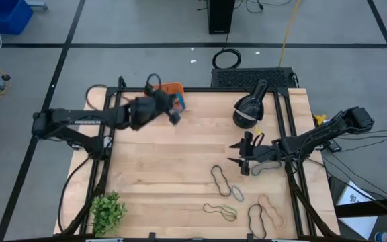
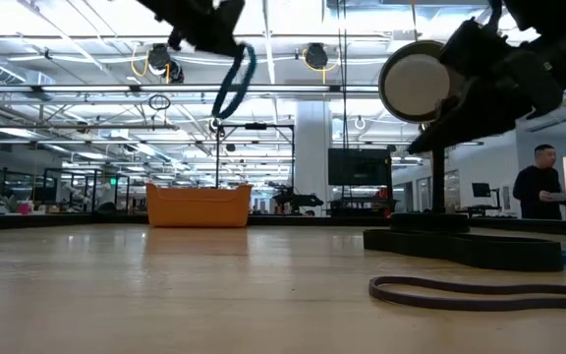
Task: Pick and place rubber bands into bin
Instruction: Put the top blue rubber band into the orange container
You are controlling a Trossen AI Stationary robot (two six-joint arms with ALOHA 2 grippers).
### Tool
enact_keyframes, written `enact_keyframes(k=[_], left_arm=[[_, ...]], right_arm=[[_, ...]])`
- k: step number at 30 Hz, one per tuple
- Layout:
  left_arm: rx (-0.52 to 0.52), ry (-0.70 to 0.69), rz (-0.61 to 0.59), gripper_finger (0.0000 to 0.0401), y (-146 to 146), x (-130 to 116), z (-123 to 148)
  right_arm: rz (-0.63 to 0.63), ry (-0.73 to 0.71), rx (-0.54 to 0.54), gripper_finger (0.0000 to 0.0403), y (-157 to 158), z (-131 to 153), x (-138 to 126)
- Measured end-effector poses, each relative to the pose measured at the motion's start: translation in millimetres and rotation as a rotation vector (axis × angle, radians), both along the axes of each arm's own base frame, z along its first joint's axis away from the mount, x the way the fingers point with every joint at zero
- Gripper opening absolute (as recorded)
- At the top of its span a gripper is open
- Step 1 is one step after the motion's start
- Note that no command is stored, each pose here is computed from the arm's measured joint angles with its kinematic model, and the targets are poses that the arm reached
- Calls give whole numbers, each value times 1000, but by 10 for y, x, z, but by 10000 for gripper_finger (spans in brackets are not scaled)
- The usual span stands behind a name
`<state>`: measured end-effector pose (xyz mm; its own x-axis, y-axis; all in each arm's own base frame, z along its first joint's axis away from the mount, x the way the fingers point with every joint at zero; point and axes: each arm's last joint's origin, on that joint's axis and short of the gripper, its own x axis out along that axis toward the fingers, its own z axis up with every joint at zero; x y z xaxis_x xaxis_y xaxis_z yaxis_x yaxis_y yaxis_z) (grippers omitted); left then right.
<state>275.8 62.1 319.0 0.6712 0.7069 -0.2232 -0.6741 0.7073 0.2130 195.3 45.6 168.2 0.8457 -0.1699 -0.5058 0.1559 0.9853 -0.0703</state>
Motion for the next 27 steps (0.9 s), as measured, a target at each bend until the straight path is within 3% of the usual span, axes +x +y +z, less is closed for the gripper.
enact_keyframes(k=[6, 12, 23, 27], left_arm=[[-114, 79, 221, 8, 540, -52, -291], [-230, 219, 354, 13, 862, 0, -756], [-318, 394, 442, 17, 1150, 91, -1400], [-370, 416, 407, 9, 1191, 101, -1516]], right_arm=[[17, -26, -20, 243, 3, 14, 10], [17, -26, -20, 239, 3, 14, 11], [17, -26, -20, 242, 3, 14, 11], [18, -32, -18, 239, 4, 19, 14]])
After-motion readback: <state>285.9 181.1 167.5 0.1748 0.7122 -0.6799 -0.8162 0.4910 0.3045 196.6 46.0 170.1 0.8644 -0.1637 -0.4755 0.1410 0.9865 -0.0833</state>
